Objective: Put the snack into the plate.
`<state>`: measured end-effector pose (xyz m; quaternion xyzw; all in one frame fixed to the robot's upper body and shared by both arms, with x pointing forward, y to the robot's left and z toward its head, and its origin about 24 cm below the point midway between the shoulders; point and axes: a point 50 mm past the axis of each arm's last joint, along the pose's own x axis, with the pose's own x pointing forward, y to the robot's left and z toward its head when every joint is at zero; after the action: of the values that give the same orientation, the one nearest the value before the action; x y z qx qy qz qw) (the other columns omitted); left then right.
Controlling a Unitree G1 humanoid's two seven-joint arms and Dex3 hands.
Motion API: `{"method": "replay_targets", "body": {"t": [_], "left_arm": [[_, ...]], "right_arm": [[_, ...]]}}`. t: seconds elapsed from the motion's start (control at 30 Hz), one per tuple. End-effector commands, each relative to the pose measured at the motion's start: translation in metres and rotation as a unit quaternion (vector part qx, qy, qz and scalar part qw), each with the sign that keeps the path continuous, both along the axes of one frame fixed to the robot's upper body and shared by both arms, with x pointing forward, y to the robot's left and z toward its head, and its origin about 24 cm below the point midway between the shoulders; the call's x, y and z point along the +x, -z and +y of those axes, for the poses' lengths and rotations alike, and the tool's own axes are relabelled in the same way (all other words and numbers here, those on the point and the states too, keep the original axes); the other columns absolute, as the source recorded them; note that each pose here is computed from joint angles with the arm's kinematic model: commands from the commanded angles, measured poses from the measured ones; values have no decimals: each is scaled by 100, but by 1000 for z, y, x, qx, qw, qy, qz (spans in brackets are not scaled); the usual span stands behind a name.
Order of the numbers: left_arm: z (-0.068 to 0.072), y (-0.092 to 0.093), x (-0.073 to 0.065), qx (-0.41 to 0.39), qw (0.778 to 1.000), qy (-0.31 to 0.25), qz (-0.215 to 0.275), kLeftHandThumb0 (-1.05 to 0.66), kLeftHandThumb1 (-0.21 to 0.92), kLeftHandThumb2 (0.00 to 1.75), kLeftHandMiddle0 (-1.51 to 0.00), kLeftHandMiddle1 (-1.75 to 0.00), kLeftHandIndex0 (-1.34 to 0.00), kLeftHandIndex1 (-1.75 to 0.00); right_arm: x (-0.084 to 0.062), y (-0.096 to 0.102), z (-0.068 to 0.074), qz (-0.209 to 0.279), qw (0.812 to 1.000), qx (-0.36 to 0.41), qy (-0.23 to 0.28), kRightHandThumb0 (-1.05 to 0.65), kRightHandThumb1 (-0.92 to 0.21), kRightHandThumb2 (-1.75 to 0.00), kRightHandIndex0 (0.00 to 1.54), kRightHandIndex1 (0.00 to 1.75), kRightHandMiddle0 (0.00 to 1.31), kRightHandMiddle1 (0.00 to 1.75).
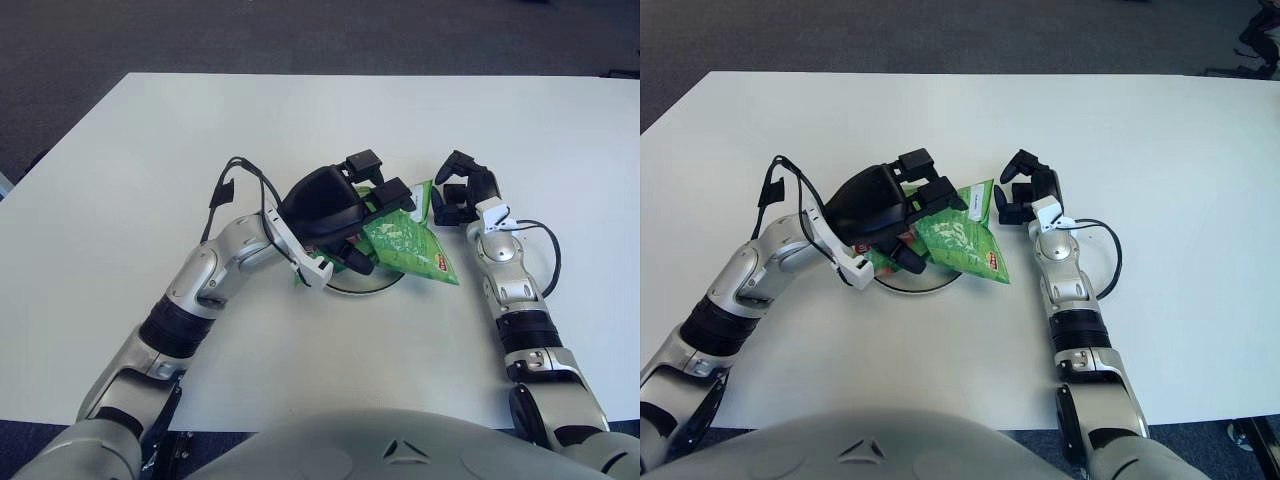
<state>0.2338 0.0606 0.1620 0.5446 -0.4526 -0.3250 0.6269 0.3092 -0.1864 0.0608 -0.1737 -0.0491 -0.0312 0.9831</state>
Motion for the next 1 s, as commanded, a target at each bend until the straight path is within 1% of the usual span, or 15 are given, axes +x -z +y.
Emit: {"method": "replay_targets", "body": {"t": [0.0, 0.1, 0.13, 0.2, 0.23, 0.27, 0.33, 0.4, 0.5, 0.63, 0.8, 0.93, 0.97], "left_arm": [[1, -4, -2, 25, 1000, 4, 12, -92, 92, 65, -5, -67, 0, -65], [1, -5, -2, 39, 999, 6, 34, -93, 92, 72, -2, -56, 0, -50], [1, -5, -2, 42, 998, 8, 43, -93, 92, 73, -2, -55, 0, -49], [1, -7, -2, 47, 997, 14, 61, -94, 92, 74, -1, -46, 0, -37], [1, -8, -1, 55, 996, 19, 71, -94, 92, 74, 0, -44, 0, -35], [1, -9, 0, 61, 995, 22, 77, -96, 92, 74, 0, -36, 0, -26], [2, -10, 0, 73, 993, 27, 87, -98, 92, 75, 0, -25, 0, -14], [3, -10, 1, 81, 991, 30, 99, -100, 92, 75, 0, -18, 0, -8], [4, -11, 2, 87, 989, 31, 118, -101, 92, 75, 0, -12, 0, -3], [5, -13, 4, 91, 986, 25, 139, -104, 92, 70, 0, -5, 0, 0], [6, -18, 5, 86, 986, 16, 139, -105, 92, 66, 0, -1, 0, 0], [10, -22, 8, 73, 988, 7, 137, -105, 92, 63, 0, 0, 0, 0], [13, -23, 9, 62, 989, 4, 137, -105, 92, 63, 0, 0, 0, 0]], "right_arm": [[-21, 48, -9, 107, 994, -18, 16, -54, -18, -149, 128, 175, 73, 175], [-21, 48, -9, 107, 994, -22, 13, -54, -17, -149, 128, 175, 73, 175], [-21, 48, -9, 106, 994, -23, 12, -54, -17, -149, 128, 175, 74, 175], [-21, 47, -9, 105, 994, -23, 8, -54, -17, -150, 128, 175, 74, 175], [-21, 47, -9, 104, 994, -20, 5, -54, -17, -150, 128, 175, 74, 175], [-21, 47, -9, 104, 994, -18, 4, -54, -17, -150, 127, 175, 74, 175], [-21, 47, -10, 104, 994, -12, 4, -55, -16, -150, 127, 175, 74, 175], [-21, 48, -10, 104, 995, -5, 7, -55, -16, -151, 127, 175, 75, 175], [-21, 50, -11, 105, 994, -1, 11, -55, -15, -152, 128, 175, 75, 175], [-20, 52, -13, 103, 995, -5, 16, -55, -15, -152, 128, 175, 75, 175], [-20, 49, -7, 95, 995, -22, 18, -55, -15, -152, 130, 175, 76, 175], [-20, 50, -8, 100, 995, -20, 16, -56, -14, -153, 131, 175, 76, 175], [-20, 50, -8, 101, 995, -12, 16, -56, -14, -153, 131, 175, 76, 175]]}}
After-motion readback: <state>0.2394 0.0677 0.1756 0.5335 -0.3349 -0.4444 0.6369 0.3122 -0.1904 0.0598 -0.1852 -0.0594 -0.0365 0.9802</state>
